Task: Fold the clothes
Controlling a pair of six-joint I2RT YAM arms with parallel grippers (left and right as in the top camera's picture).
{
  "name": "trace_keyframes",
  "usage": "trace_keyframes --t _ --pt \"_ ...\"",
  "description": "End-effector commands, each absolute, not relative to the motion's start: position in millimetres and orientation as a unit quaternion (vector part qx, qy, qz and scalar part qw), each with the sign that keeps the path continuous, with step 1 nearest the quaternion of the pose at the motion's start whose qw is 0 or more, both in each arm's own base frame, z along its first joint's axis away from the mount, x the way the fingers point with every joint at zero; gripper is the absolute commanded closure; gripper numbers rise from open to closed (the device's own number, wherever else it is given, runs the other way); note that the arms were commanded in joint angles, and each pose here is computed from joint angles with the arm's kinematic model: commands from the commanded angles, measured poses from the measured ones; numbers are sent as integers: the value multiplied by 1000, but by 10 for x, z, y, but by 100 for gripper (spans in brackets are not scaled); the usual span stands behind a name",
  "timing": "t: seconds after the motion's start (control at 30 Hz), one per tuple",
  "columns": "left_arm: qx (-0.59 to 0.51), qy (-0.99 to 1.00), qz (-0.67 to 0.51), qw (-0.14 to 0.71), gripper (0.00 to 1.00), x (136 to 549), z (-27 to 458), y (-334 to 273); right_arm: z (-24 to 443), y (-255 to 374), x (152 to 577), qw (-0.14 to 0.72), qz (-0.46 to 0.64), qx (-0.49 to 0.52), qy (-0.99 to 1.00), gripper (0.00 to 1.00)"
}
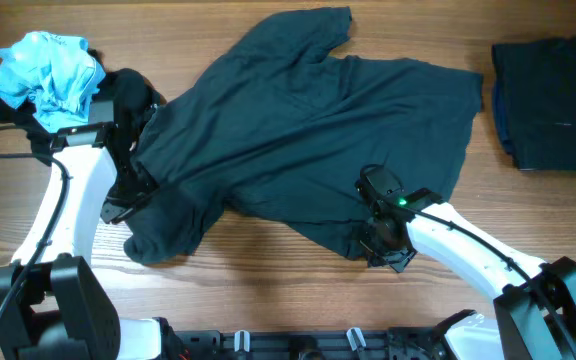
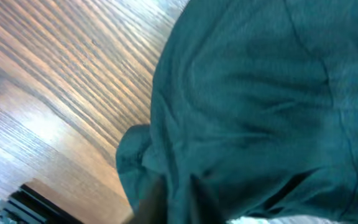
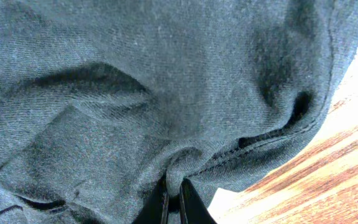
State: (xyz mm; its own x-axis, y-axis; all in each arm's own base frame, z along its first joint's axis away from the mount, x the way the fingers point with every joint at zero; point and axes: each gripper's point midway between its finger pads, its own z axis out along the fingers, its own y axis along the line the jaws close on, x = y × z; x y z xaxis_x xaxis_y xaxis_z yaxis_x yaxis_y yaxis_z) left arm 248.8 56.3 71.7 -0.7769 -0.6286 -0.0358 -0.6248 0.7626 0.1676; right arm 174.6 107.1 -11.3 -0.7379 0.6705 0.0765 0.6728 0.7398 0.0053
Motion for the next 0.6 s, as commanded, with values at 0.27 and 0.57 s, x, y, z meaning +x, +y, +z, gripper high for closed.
trace_keyframes --t 0.27,0.57 --pt "403 -911 6 81 62 2238 444 172 -511 985 1488 75 13 -336 -939 96" --pt "404 -911 15 78 63 2131 135 131 -511 976 1487 75 13 -312 -947 96"
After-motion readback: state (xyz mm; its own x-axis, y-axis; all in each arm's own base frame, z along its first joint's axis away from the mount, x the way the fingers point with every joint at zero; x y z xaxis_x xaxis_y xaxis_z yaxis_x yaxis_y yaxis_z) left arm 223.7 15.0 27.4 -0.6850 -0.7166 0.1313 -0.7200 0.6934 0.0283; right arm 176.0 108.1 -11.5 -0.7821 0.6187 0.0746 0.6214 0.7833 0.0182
